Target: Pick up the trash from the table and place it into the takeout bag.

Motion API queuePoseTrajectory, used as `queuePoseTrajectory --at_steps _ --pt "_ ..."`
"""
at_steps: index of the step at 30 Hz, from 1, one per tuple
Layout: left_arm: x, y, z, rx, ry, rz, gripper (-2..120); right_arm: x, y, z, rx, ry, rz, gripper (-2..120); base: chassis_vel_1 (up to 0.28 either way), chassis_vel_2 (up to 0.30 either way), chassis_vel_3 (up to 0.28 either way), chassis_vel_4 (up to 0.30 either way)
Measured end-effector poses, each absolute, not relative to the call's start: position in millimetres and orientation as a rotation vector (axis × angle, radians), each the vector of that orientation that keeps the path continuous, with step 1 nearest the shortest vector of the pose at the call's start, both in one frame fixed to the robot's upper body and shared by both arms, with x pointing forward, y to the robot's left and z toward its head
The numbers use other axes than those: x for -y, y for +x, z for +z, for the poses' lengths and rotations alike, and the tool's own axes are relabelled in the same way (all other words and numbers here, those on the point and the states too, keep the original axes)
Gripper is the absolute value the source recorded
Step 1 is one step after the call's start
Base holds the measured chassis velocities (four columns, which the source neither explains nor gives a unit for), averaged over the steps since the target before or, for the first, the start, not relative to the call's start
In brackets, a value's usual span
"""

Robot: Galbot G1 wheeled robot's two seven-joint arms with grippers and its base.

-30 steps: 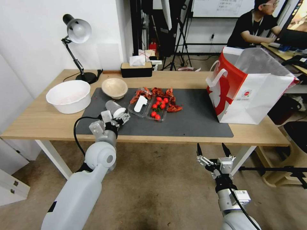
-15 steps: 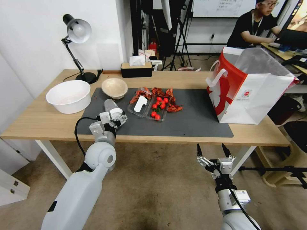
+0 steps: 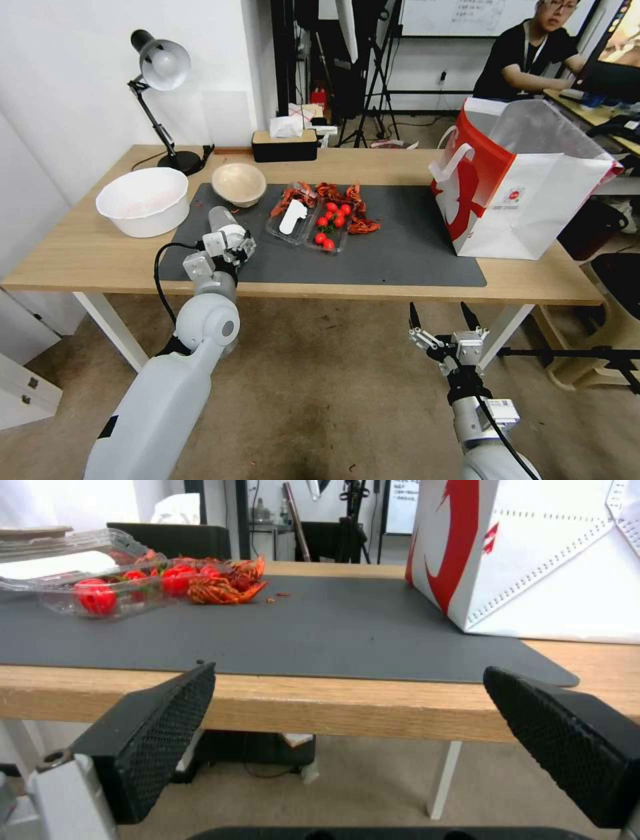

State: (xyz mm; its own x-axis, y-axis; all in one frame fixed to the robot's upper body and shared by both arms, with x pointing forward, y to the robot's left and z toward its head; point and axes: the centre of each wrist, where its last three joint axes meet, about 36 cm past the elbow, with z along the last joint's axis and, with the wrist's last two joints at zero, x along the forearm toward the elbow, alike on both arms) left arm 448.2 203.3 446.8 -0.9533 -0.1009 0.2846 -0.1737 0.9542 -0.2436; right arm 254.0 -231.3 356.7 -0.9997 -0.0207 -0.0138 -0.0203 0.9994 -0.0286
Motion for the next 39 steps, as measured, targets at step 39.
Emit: queuePoseTrajectory --at_steps 39 --pt "-248.4 490.0 517.1 3.375 -0.717 0.260 74 224.6 244.0 369.0 -3.114 -0.054 -0.017 100 0.000 0.000 0.000 0.000"
